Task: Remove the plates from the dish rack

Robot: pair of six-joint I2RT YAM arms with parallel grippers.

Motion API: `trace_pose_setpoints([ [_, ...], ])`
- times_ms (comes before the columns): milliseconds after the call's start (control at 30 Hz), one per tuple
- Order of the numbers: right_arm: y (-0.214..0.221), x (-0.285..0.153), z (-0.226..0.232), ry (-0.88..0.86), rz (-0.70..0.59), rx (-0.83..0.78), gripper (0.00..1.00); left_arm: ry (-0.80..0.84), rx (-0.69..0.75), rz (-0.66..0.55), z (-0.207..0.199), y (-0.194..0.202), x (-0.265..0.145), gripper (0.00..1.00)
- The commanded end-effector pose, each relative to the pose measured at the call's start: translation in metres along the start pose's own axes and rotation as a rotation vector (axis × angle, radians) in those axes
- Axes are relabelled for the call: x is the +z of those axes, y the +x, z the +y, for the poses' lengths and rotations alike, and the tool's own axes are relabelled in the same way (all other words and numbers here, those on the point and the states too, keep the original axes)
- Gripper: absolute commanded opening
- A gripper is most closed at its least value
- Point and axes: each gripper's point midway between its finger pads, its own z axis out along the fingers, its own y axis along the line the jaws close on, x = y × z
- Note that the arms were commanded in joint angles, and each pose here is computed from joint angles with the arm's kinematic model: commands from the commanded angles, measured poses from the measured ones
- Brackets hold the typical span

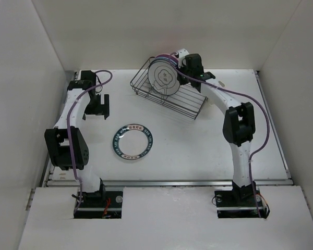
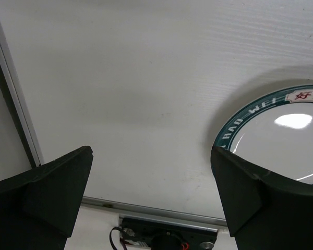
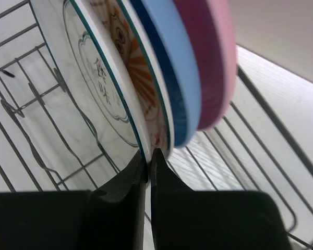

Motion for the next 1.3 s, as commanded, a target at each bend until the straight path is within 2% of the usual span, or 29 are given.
trace_pose_setpoints([
  [0, -0.084, -0.056, -0.016, 0.078, -0.206, -0.06, 0.0, -0.011, -0.018, -0.078, 0.006, -0.003, -0.024, 0.95],
  [133, -0.134, -0.113, -0.005, 0.049, -0.342, -0.082, 0.0, -0.011, -0.02, -0.091, 0.006, -0.001, -0.029, 0.95],
  [200, -0.143, -0.13, 0.005, 0.029, -0.383, -0.09, 0.0, -0.019, -0.022, -0.102, 0.008, -0.002, -0.032, 0.95],
  [300, -0.147, -0.149, 0.03, -0.019, -0.407, -0.106, 0.0, -0.04, -0.018, -0.134, 0.013, -0.005, -0.04, 0.95],
  [400, -0.135, -0.161, 0.059, -0.08, -0.377, -0.112, 0.0, -0.062, -0.014, -0.154, 0.019, 0.0, -0.048, 0.95],
  [467, -0.123, -0.168, 0.08, -0.135, -0.352, -0.098, 0.0, -0.074, -0.017, -0.169, 0.021, 0.003, -0.051, 0.95],
  [567, -0.084, -0.172, 0.137, -0.358, -0.281, -0.081, 0.0, -0.095, -0.021, -0.18, 0.026, 0.013, -0.053, 0.95],
  [600, -0.071, -0.176, 0.164, -0.492, -0.264, -0.091, 0.0, -0.099, -0.03, -0.175, 0.029, 0.018, -0.05, 0.97],
  [733, -0.006, -0.173, 0.238, -0.75, -0.091, -0.101, 0.0, -0.116, -0.044, -0.198, 0.037, 0.028, -0.056, 0.98],
  [867, 0.051, -0.147, 0.271, -0.882, 0.123, -0.018, 0.0, -0.12, -0.056, -0.22, 0.041, 0.035, -0.064, 0.98],
  [1033, 0.095, -0.117, 0.278, -0.861, 0.244, 0.028, 0.01, -0.12, -0.059, -0.235, 0.041, 0.042, -0.066, 0.99],
  [1133, 0.103, -0.102, 0.271, -0.788, 0.276, 0.037, 0.17, -0.121, -0.052, -0.247, 0.042, 0.044, -0.069, 0.99],
  [1200, 0.102, -0.104, 0.269, -0.775, 0.294, 0.039, 0.39, -0.112, -0.049, -0.238, 0.04, 0.046, -0.067, 0.99],
  [1233, 0.103, -0.105, 0.274, -0.782, 0.304, 0.034, 0.58, -0.112, -0.051, -0.247, 0.04, 0.046, -0.069, 0.99],
  [1267, 0.107, -0.105, 0.271, -0.77, 0.311, 0.014, 0.62, -0.103, -0.05, -0.247, 0.038, 0.046, -0.069, 0.99],
])
